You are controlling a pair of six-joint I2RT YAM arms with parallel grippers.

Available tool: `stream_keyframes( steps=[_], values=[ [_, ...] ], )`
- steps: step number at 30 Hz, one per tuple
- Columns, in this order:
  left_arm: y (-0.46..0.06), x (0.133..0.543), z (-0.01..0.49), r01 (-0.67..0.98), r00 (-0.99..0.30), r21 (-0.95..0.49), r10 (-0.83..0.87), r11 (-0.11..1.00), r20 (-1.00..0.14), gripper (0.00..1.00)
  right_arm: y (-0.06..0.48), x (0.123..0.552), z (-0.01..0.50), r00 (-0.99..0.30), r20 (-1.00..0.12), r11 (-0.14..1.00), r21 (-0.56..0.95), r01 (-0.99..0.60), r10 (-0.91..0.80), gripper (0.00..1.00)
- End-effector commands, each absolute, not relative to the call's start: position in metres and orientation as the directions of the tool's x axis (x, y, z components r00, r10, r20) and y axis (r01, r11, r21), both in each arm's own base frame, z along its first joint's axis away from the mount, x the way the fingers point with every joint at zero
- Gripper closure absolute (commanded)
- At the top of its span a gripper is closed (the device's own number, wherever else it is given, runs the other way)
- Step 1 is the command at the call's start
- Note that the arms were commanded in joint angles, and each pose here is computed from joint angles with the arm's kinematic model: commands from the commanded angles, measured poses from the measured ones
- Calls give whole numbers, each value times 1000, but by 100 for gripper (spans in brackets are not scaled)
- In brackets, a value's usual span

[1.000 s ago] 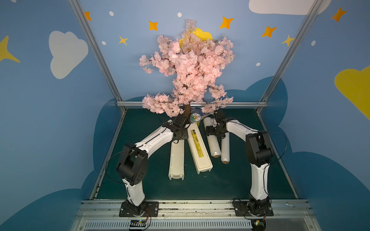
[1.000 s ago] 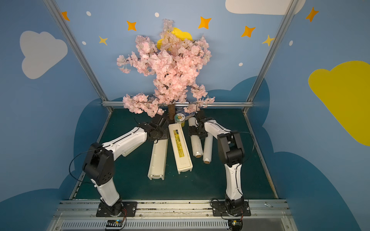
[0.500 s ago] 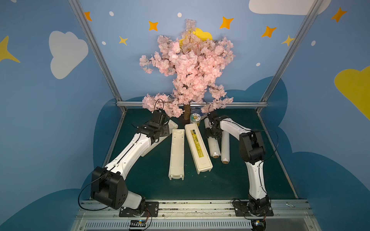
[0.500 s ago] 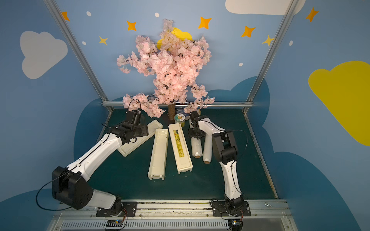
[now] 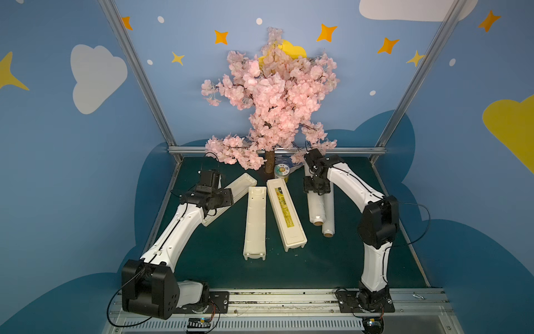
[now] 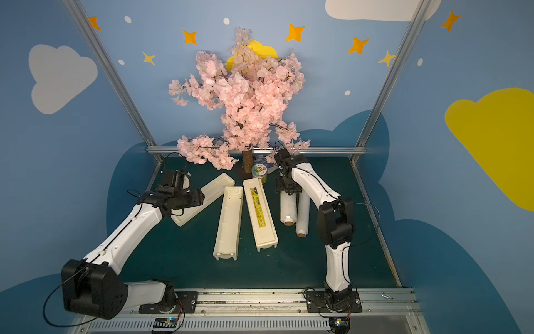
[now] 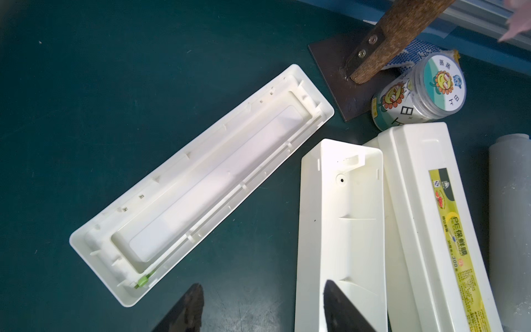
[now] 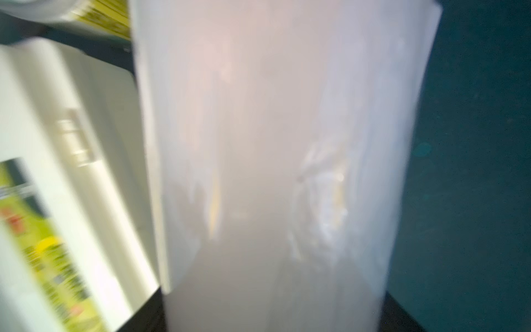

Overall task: Put plastic wrap rolls into dispensers
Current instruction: Pick up the plastic wrap from the center of the board, then place the plastic wrap into the plastic wrap cutting box.

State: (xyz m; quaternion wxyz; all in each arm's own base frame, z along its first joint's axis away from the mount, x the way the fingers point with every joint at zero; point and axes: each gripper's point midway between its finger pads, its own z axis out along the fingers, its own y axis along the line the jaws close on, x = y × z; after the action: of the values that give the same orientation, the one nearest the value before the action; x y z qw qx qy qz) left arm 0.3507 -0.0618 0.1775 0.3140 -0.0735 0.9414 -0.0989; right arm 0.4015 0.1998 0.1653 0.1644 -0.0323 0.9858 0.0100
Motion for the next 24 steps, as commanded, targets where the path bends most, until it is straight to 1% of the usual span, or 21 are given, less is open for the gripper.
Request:
stream_keyframes(
  steps=[1, 4, 7, 10, 13, 15, 18, 22, 24],
  values=[
    [-72, 346, 191, 3, -782, -285, -176, 959, -598, 33, 237, 367, 232, -909, -413, 989, 103, -110, -59, 78],
    [-72, 345, 198, 63, -790, -303, -138, 951, -597, 33, 278, 343, 232, -922, -383, 975, 180, -131, -53, 77],
    [-58, 342, 198, 29, -803, -303, -158, 952, -574, 33, 317, 324, 224, -932, -360, 964, 231, -134, -43, 77],
    [-53, 340, 200, -15, -780, -359, -236, 933, -580, 33, 355, 311, 219, -929, -368, 952, 267, -150, -43, 77],
    [-52, 339, 195, -36, -778, -371, -259, 928, -572, 33, 390, 301, 209, -932, -357, 939, 293, -181, -68, 76],
    [-52, 340, 194, -45, -781, -378, -269, 925, -564, 33, 407, 298, 200, -939, -335, 931, 316, -183, -71, 76],
    [-57, 340, 195, -38, -782, -410, -283, 911, -556, 33, 426, 301, 187, -953, -303, 917, 372, -146, -29, 77],
    [-58, 337, 194, -40, -782, -420, -290, 907, -552, 33, 440, 306, 173, -963, -269, 908, 408, -93, 22, 76],
    [-57, 335, 194, -44, -779, -420, -294, 907, -554, 33, 446, 309, 168, -962, -271, 908, 409, -88, 29, 76]
  ],
)
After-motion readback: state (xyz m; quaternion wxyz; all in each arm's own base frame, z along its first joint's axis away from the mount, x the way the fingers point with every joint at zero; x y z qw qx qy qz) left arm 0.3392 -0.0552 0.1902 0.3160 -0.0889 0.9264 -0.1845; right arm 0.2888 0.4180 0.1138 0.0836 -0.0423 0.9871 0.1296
